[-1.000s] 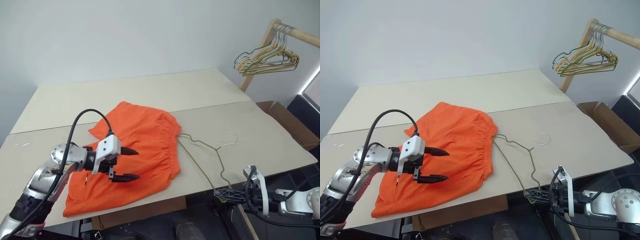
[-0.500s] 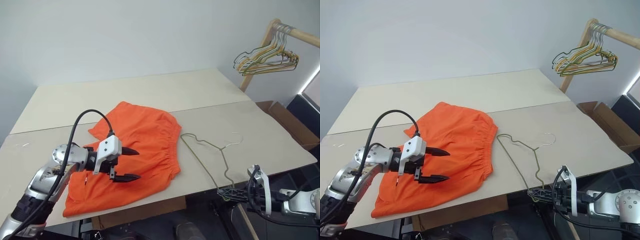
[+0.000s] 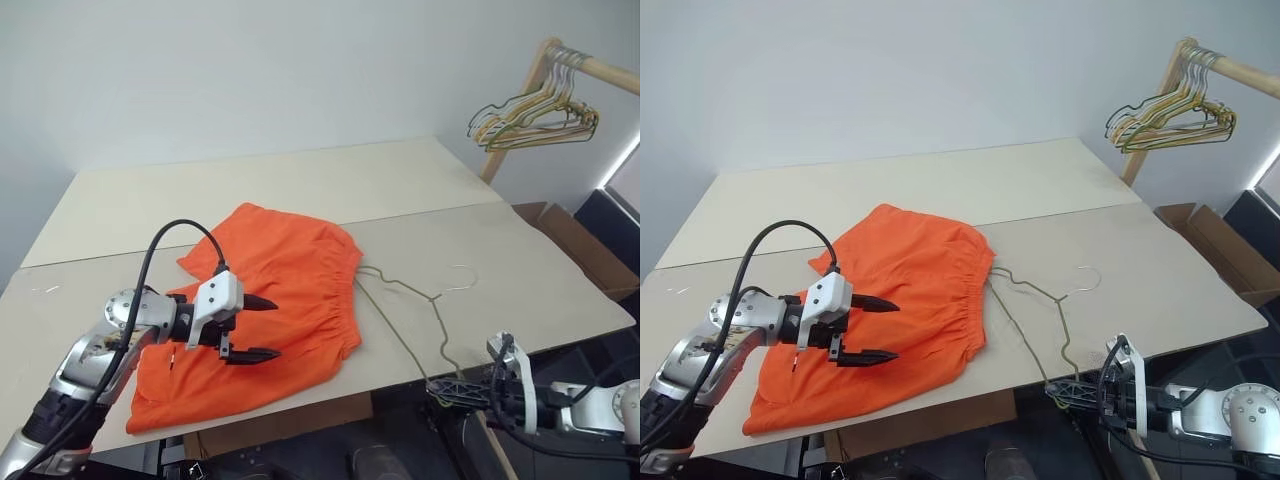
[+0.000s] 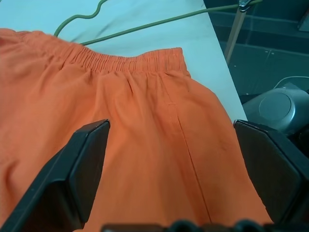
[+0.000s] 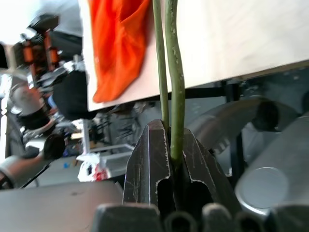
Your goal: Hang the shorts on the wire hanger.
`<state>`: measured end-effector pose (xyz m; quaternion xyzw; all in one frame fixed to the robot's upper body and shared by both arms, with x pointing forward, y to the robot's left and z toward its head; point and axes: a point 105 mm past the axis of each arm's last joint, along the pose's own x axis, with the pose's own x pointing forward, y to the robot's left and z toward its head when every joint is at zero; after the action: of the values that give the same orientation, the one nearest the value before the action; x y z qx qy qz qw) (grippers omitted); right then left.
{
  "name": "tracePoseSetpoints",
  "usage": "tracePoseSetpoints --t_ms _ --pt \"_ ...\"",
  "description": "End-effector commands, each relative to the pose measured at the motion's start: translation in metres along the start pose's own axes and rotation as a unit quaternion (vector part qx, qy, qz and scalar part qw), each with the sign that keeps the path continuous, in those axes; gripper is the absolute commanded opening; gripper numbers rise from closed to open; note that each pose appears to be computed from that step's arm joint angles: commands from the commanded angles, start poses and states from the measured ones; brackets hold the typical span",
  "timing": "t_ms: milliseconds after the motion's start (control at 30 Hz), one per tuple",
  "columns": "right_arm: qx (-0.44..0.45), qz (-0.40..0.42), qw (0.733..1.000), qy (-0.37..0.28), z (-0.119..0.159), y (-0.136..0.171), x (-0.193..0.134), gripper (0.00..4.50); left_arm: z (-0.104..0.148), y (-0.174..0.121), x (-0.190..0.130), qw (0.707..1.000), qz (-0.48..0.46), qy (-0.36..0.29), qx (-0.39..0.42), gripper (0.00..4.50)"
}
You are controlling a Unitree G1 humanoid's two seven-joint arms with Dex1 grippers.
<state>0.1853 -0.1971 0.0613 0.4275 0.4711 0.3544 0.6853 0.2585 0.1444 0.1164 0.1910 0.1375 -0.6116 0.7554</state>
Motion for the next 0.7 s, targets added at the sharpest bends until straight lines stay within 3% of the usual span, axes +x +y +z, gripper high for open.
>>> tracePoseSetpoints --t_ms 33,400,700 --pt "-0.021 0.034 0.999 0.016 0.001 0.016 -0.001 0.00 0.007 -0.002 -0.001 1.000 0.002 -0.001 0.027 4.44" --pt "-0.011 -0.003 1.000 0.016 0.046 0.005 0.013 0.00 0.005 0.003 0.003 0.999 0.016 0.012 0.045 4.44" --pt "-0.011 0.025 0.997 0.066 0.053 0.015 0.029 0.00 0.003 0.002 0.002 0.998 0.024 0.016 0.047 4.44"
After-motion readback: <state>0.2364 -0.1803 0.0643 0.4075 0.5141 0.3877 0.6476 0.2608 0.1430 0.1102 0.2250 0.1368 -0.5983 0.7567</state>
